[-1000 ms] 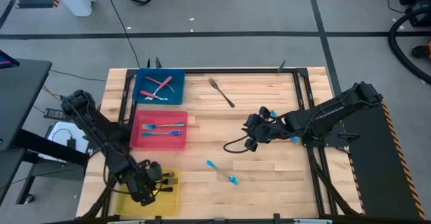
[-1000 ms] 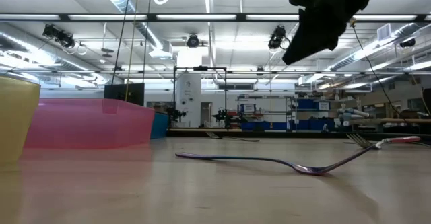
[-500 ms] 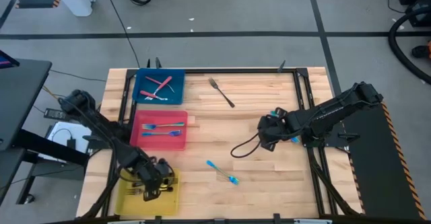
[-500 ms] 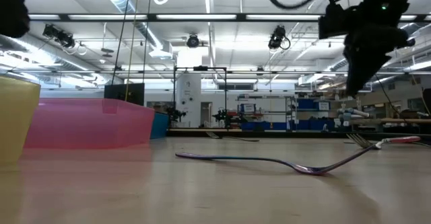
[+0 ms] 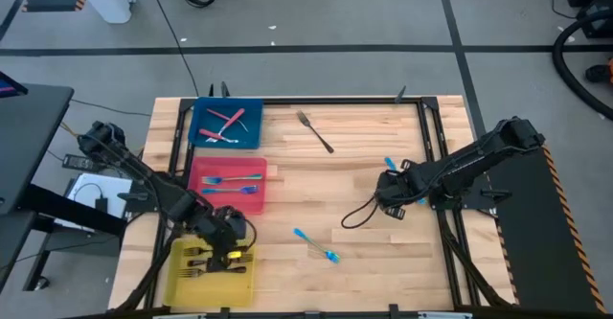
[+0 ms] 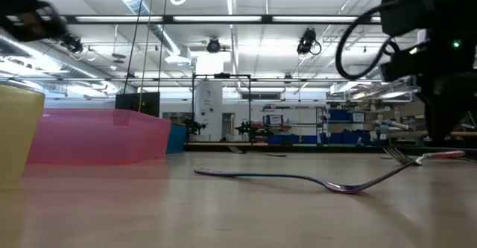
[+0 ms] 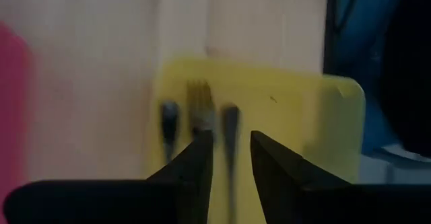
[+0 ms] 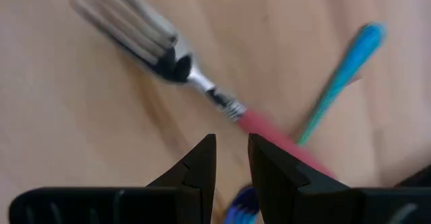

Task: Sort silverware by color (type)
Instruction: Put the pink fork into the blue bin

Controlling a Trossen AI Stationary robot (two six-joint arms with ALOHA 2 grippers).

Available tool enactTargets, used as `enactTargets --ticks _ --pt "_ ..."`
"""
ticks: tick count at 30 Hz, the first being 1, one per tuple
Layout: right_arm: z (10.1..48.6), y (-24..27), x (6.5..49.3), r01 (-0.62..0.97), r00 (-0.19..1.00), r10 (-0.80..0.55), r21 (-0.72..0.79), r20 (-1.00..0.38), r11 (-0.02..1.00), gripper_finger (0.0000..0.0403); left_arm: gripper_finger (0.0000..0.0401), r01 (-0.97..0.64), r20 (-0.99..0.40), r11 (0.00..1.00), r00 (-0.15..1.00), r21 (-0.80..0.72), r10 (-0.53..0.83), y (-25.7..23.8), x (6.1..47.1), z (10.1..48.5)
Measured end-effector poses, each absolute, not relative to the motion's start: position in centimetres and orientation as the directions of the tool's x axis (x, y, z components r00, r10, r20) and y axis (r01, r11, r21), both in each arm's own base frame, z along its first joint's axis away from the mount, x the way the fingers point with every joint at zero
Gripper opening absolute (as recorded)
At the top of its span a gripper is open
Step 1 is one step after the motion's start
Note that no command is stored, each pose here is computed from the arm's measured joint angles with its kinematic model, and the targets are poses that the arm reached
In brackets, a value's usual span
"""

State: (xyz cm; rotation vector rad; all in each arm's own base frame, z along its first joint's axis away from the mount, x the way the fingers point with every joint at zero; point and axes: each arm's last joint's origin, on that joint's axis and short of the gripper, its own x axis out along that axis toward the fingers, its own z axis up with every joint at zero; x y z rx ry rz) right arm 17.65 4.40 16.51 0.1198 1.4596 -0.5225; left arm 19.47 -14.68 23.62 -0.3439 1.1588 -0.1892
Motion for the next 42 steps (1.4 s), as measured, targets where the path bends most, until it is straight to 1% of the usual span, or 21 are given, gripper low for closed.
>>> enactTargets --ticks 4,10,15,18,25,28,39,42 --pt "15.6 4.6 17.1 0.389 0.013 -0.252 -0.227 -0.968 0.893 0.0095 0.01 0.051 -0.847 0.965 0.468 -0.259 -0.252 -13.2 20.6 24.7" --pt "14.7 4.4 16.6 0.329 0.01 -0.268 -0.25 -0.963 0.911 0.0095 0.01 0.126 -0.84 0.988 0.523 -0.09 -0.143 -10.2 22.4 25.2" --pt "14.4 4.1 16.8 0.294 0.034 -0.27 -0.248 -0.962 0.923 0.0095 0.01 0.089 -0.834 0.996 0.55 0.024 -0.029 -7.3 23.5 25.2" --pt "14.4 3.7 17.0 0.304 0.05 -0.289 -0.261 -0.956 0.916 0.0095 0.01 0.046 -0.827 0.996 0.561 0.078 0.039 -5.7 24.0 25.3" --pt "14.4 2.9 17.5 0.318 0.061 -0.28 -0.248 -0.958 0.915 0.0095 0.01 -0.033 -0.822 0.994 0.56 0.105 0.105 -3.0 24.5 25.3" --pt "14.4 2.7 17.6 0.308 0.062 -0.25 -0.22 -0.966 0.926 0.0095 0.01 -0.054 -0.822 0.993 0.557 0.106 0.118 -2.4 24.6 25.3" --pt "14.4 2.2 18.6 0.28 0.141 -0.22 -0.175 -0.965 0.944 0.0097 0.01 -0.059 -0.823 0.992 0.554 0.108 0.123 -2.2 24.6 25.3" --pt "14.4 2.0 18.7 0.275 0.137 -0.207 -0.163 -0.969 0.947 0.0104 0.01 -0.058 -0.823 0.992 0.554 0.109 0.123 -2.2 24.6 25.3"
